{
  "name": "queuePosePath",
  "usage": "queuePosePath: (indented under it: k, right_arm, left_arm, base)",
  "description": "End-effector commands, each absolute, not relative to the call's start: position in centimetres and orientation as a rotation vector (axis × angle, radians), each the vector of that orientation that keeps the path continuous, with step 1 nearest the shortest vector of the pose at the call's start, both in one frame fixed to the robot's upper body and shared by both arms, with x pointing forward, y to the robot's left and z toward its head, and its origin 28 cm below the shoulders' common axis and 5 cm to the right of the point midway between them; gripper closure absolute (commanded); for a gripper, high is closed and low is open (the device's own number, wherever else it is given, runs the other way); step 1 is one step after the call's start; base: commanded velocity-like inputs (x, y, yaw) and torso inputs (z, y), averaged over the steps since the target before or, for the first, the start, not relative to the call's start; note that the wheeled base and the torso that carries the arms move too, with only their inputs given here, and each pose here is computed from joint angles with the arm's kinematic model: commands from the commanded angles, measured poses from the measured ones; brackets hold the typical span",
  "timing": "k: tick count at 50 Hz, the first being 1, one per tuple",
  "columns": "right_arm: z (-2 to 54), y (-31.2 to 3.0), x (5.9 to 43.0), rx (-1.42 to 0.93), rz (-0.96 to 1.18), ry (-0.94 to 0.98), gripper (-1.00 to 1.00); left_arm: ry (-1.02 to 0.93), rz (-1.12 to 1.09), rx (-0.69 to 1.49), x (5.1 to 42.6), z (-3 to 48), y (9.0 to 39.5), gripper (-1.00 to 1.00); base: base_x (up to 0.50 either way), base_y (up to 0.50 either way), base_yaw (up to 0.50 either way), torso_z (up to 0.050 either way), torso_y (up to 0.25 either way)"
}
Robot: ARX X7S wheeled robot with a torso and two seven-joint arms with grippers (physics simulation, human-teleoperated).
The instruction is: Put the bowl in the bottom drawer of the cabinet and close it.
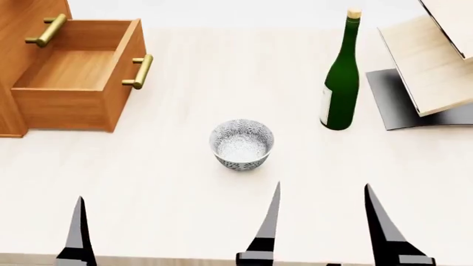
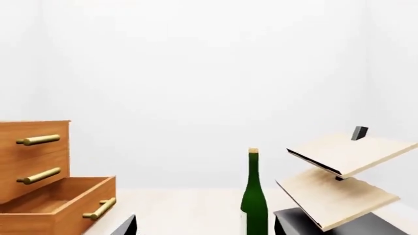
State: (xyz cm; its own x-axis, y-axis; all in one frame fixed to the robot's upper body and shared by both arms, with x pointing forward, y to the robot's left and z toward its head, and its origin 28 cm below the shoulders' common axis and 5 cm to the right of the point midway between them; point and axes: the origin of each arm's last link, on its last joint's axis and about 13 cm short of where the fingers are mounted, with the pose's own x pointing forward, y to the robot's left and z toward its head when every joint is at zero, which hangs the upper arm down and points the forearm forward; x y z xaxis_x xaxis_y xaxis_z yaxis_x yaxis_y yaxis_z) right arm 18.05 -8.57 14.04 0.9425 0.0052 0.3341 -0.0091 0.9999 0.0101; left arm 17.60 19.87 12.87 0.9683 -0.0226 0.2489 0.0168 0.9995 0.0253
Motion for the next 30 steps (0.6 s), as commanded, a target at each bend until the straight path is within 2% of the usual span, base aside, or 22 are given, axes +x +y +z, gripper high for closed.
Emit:
queuePosePath:
  k: [1, 30]
  right_arm:
    - [14.30, -8.73, 18.20, 0.015, 0.019, -0.382, -1.00]
    - [13.99, -8.67, 18.30, 0.019, 0.022, -0.345, -1.00]
  left_arm:
    - [-0.302, -0.045, -0.005, 17.01, 13.96, 19.72, -1.00]
    - [-0.298, -0.054, -0.009, 17.02, 13.85, 19.61, -1.00]
  base:
    - [0.46, 0.00, 0.00, 0.000, 0.000]
    - [0.50, 0.00, 0.00, 0.000, 0.000]
